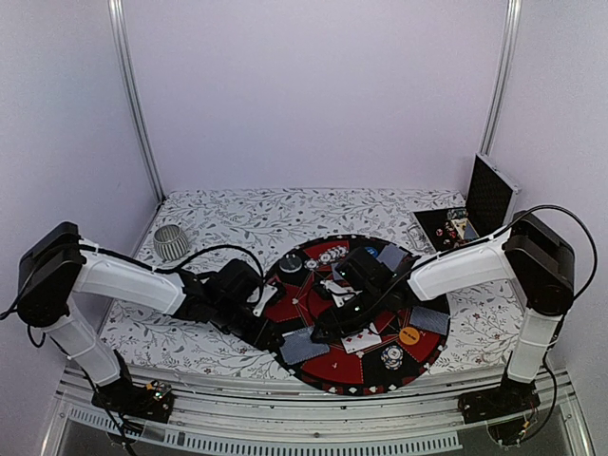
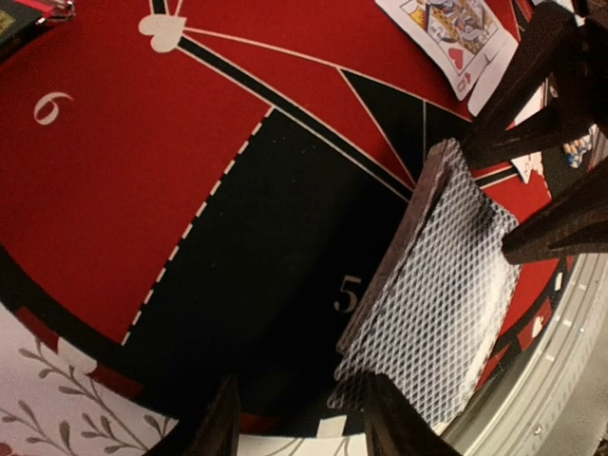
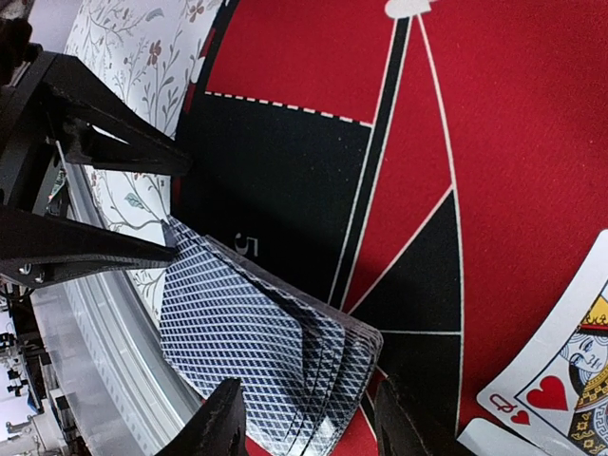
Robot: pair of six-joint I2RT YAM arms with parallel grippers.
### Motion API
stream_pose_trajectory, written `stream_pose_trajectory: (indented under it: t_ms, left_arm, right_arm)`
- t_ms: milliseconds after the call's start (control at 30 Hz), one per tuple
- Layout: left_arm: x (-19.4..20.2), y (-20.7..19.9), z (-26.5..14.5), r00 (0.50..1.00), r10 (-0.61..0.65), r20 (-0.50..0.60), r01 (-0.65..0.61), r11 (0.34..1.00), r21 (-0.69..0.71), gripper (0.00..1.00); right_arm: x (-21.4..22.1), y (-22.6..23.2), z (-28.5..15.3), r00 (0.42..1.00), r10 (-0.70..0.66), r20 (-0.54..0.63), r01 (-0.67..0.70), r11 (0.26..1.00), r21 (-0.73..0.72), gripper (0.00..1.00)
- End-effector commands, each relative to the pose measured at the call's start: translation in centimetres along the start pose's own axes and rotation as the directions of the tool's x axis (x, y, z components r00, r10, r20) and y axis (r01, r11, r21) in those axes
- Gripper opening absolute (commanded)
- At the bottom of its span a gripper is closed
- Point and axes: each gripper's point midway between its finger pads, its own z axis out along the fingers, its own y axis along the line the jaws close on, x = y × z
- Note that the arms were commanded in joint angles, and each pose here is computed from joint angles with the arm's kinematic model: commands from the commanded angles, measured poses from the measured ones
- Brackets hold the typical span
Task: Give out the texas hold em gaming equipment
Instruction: Pick up the poker card from the face-down deck piles.
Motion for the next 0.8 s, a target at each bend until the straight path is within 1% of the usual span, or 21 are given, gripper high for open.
stream_pose_trajectory:
  t_ms: [0,100,300,400,600,767]
  left_arm:
    - [-0.2,-0.1,0.8,1.0,0.01,-0.02,-0.009,1.0,0.026,0.42]
    - [0.1,0.1,0.6,1.0,0.006,-0.024,-0.006,1.0,0.023,0.35]
    - [0.9,0.8,-0.1,0.999,-0.006,-0.034,0.006,1.0,-0.005,0.34]
    - [0.9,0.7,-0.9,1.0,-0.009,-0.018,0.009,1.0,-0.006,0.37]
    - [0.0,-0.4,-1.4,1.0,-0.002,0.02,0.001,0.999,0.044,0.48]
    - [0.3,-0.8,-0.6,1.0,-0.014,0.009,0.013,0.996,0.089,0.5]
  right_arm:
    - [-0.7,0.8,0.4,1.0,-0.008,0.011,0.008,1.0,-0.019,0.48]
    - [-0.5,0.6,0.5,1.0,-0.003,0.008,0.003,1.0,-0.014,0.48]
    - [-0.2,0.2,0.7,1.0,0.001,0.001,-0.001,1.0,-0.007,0.48]
    - [-0.2,0.1,0.7,1.0,0.002,-0.001,-0.002,1.0,-0.005,0.48]
    - [-0.2,0.1,0.8,1.0,-0.001,-0.004,0.001,1.0,-0.006,0.48]
    - [-0.1,0.1,0.8,1.0,0.0,-0.004,0.0,1.0,-0.005,0.48]
